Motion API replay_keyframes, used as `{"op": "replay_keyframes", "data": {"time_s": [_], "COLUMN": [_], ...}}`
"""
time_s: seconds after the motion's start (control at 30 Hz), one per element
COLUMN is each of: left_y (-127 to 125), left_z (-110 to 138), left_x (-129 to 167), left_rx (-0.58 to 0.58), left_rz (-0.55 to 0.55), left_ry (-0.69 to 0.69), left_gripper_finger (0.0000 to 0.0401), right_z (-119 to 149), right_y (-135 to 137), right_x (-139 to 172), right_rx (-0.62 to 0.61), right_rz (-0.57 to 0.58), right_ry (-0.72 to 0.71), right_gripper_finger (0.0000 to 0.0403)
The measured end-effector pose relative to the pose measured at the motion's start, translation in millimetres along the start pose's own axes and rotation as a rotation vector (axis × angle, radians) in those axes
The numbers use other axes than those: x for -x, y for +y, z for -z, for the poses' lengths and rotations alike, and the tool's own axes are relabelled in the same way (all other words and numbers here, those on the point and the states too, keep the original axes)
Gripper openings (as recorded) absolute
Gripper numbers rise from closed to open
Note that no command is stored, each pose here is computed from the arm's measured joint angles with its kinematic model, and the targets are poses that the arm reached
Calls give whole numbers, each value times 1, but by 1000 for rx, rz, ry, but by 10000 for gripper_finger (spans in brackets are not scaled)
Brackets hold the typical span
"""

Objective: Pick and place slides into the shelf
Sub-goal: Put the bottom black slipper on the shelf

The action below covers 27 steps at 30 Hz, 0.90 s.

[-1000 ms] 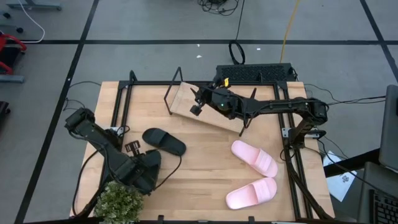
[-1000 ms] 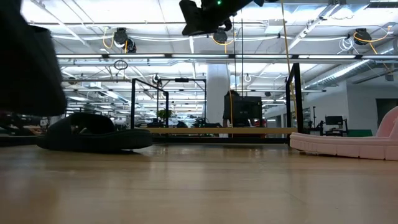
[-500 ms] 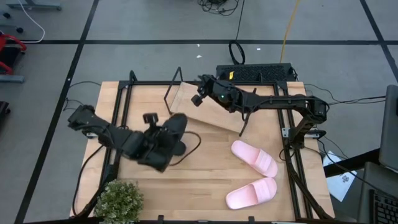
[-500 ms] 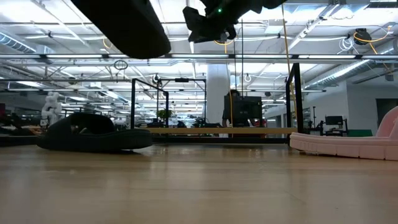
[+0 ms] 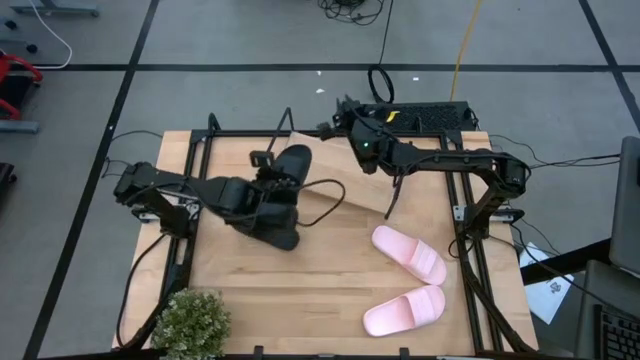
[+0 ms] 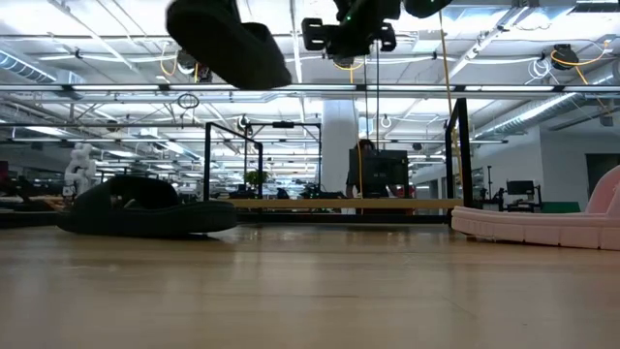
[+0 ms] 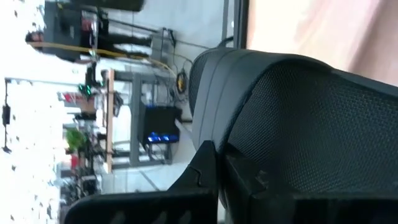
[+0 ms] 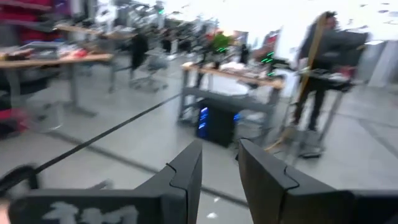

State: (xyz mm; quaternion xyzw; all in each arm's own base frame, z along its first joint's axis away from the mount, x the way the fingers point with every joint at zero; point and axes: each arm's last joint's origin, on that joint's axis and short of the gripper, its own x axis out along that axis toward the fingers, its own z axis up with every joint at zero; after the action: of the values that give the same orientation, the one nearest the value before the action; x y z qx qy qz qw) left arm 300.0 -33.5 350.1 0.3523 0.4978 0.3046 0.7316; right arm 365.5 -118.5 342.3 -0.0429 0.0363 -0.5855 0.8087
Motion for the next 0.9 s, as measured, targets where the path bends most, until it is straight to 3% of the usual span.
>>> {"op": "replay_keyframes", "data": {"time_s": [0.23,0.57,0.9], "left_y": [-2,-8,0], "left_z": [-7,4,18], "left_x": [-49,-121,-165], "left_rx": [-70,-141,-120], "left_rz": [5,-17,-37], "left_ry": [-6,-30,-108], "left_gripper_finger": [0,0,0], "right_z": [-24,-59,-65], "right_y": [-26,-60,-67], "right_x": [6,24,29], "right_rx": [46,0,5], "right_rz": [192,209,211], "right_ry": [-10,-59,-66], "right_gripper_finger": [96,96,96]}}
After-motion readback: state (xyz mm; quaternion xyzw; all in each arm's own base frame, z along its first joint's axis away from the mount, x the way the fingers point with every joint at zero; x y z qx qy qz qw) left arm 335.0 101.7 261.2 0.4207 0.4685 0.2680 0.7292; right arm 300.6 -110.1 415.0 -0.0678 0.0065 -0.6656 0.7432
